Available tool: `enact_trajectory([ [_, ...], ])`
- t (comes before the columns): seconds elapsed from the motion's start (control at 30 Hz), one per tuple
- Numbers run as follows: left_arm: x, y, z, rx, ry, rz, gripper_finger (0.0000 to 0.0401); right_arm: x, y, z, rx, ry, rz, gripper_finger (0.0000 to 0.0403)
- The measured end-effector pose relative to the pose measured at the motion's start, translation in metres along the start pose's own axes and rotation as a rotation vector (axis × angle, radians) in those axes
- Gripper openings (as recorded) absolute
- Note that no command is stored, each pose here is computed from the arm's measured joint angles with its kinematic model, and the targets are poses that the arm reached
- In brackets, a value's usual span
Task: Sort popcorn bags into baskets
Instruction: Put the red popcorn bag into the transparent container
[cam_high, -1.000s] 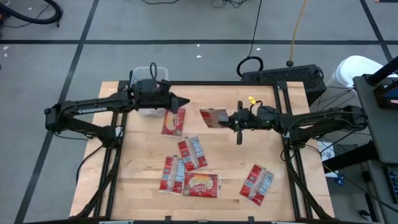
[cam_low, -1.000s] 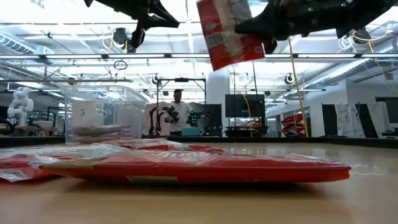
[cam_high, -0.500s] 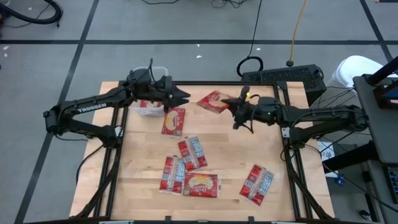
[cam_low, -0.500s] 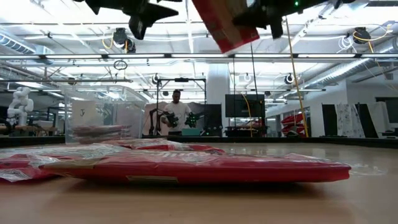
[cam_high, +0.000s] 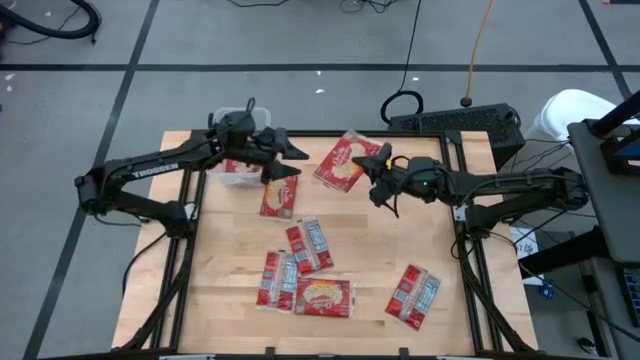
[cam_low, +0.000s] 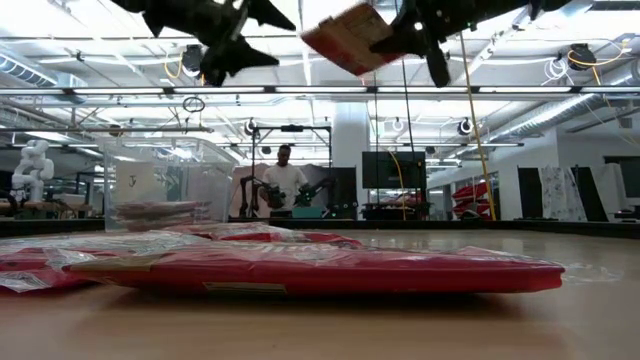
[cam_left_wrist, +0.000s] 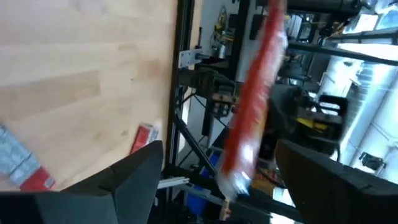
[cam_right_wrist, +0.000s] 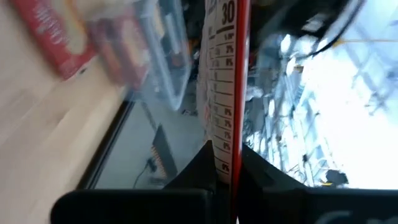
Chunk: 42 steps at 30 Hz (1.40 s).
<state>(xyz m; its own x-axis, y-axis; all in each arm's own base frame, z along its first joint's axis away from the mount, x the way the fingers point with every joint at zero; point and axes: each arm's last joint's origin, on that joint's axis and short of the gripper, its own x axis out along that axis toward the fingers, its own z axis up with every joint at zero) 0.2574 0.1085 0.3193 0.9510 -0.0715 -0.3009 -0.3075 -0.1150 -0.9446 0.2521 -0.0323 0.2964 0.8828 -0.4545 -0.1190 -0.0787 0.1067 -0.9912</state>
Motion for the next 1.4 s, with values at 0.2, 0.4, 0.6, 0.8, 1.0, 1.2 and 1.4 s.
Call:
enact_trajectory([
  [0.2, 0.025, 0.003, 0.008, 0.045, 0.013, -0.052, 0.0275, 0.006, 0.004, 0.002, 0.0, 0.0, -0.002, 0.0013],
  [0.4, 0.042, -0.001, 0.01, 0.056, 0.056, -0.158, 0.0209, 0.006, 0.003, 0.002, -0.078, 0.004, -0.006, 0.0013],
  [0.6, 0.054, -0.001, 0.007, 0.076, 0.133, -0.209, 0.011, 0.006, 0.002, 0.001, -0.116, 0.032, -0.014, 0.0013],
  [0.8, 0.055, -0.001, 0.007, 0.112, 0.137, -0.209, 0.0023, 0.006, 0.003, 0.001, -0.07, 0.033, -0.011, 0.0014],
  [1.0, 0.051, -0.001, 0.015, 0.126, 0.117, -0.218, 0.0031, 0.006, 0.002, 0.001, 0.096, 0.033, -0.026, 0.0054],
  [1.2, 0.038, -0.008, 0.029, 0.195, 0.059, -0.277, 0.0024, 0.006, 0.0, 0.001, 0.263, 0.029, -0.045, 0.0107],
  [1.4, 0.018, -0.017, 0.041, 0.285, -0.016, -0.316, 0.0024, 0.006, -0.002, 0.0, 0.529, 0.061, -0.078, 0.0142],
])
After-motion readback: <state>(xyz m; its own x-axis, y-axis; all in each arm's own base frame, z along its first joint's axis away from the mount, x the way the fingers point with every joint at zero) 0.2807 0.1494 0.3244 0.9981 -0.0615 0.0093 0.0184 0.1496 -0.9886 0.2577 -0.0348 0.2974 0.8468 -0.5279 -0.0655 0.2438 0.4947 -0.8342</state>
